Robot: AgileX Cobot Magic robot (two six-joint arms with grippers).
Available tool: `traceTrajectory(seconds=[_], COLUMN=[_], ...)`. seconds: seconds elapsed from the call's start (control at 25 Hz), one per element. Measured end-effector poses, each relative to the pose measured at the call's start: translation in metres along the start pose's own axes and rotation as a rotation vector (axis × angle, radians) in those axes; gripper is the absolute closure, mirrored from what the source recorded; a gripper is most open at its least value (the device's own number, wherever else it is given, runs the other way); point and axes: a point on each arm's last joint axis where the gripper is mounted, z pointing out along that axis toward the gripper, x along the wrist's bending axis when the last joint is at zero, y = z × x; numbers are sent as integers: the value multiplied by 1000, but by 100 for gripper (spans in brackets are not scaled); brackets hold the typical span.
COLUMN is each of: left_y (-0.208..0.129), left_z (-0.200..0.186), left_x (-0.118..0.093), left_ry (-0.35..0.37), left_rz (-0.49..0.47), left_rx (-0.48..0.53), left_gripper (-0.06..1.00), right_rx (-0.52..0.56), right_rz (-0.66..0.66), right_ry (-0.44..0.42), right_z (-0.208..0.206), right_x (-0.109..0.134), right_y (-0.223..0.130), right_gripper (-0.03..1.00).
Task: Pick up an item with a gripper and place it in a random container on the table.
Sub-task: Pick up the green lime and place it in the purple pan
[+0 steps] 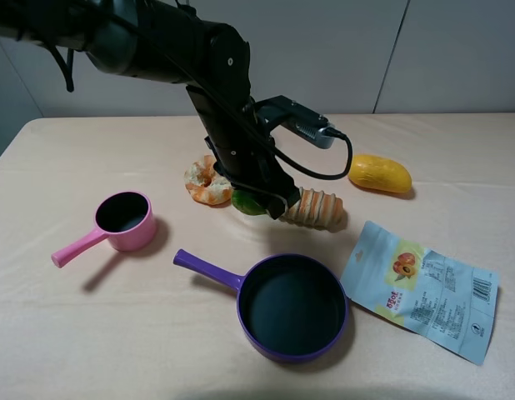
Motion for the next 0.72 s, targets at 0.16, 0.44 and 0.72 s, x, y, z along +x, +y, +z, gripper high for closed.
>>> traceTrajectory(seconds=[0.16, 0.44, 0.72], left_y=[-3, -7, -13], left_z=[-8, -31, -52], left_x=[-1, -4, -6], left_ry=[-6, -12, -21], left_rz=[1, 6, 10], left_rx=[31, 48, 84], left_gripper=[30, 30, 30], right_rx=[0, 0, 0], right_rz=[0, 0, 0], right_ry=[0, 0, -1], right_z=[0, 0, 0], right_x=[0, 0, 0], right_y=[0, 0, 0], right_gripper=[27, 27, 27])
